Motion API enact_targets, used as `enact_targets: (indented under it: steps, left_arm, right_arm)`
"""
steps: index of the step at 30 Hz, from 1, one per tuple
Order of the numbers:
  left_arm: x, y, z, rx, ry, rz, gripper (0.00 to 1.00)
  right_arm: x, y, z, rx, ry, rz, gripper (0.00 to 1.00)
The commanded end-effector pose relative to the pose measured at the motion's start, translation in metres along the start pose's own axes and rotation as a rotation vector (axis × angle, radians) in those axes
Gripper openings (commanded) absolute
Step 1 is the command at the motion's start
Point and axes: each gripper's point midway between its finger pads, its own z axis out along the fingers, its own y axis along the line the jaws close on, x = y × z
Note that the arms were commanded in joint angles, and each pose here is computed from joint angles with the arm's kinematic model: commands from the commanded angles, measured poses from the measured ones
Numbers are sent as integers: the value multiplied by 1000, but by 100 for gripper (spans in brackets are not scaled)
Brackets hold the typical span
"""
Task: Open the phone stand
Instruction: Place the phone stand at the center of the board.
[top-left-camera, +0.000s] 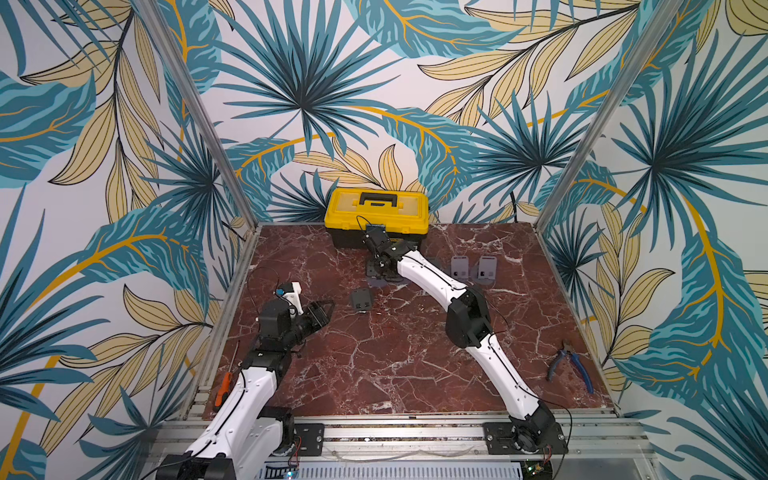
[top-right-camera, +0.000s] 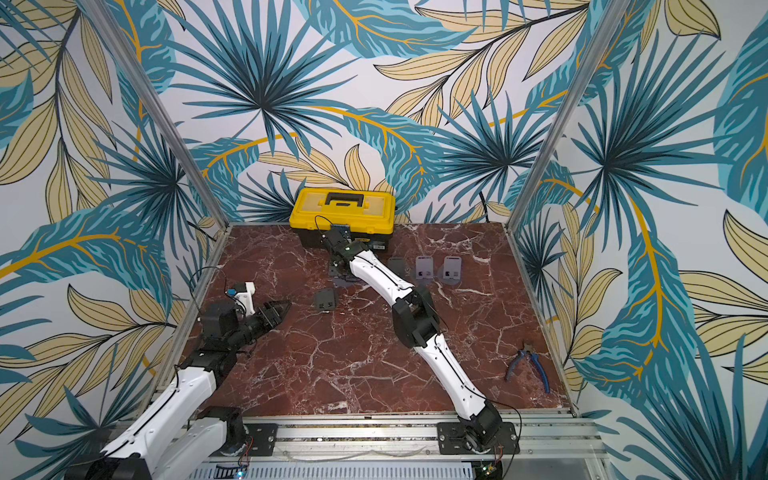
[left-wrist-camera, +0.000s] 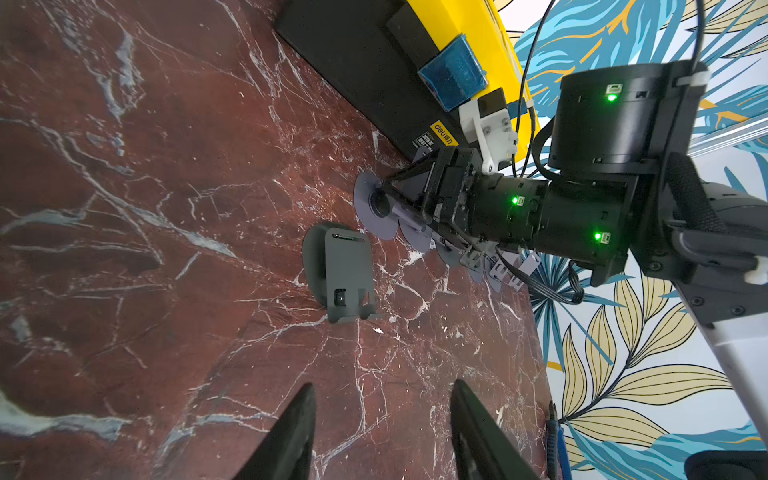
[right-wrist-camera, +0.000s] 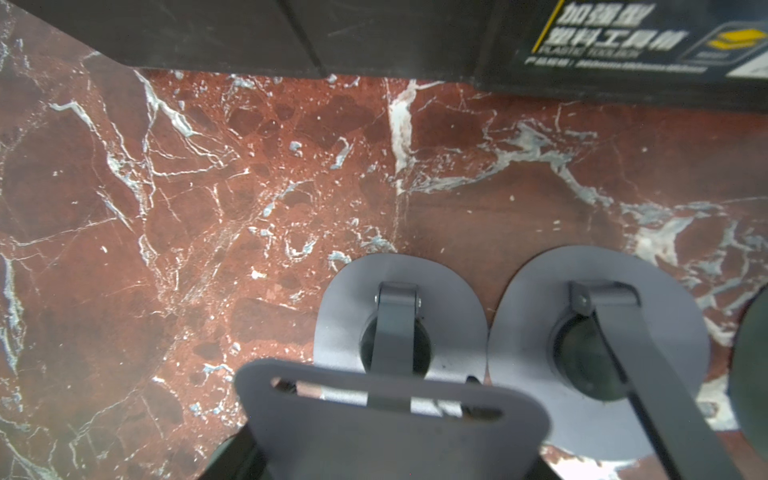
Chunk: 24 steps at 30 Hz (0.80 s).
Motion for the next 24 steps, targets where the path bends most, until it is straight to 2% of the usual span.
enact_targets:
  steps: [1, 7, 16, 24]
  left_arm:
    - [-5, -2, 0, 15, -17, 23, 52]
    - [-5, -3, 0, 22, -14, 21, 52]
    - [-5, -6, -1, 33, -14, 22, 51]
    - [-6, -12, -3, 56, -8, 21, 51]
  right_arm:
    - [1, 2, 6, -12, 0, -7, 66]
    - [0, 4, 4, -28, 2, -3, 72]
    - [-10, 5, -12, -26, -24, 2, 73]
    - [-26, 2, -46, -7, -80, -11, 75]
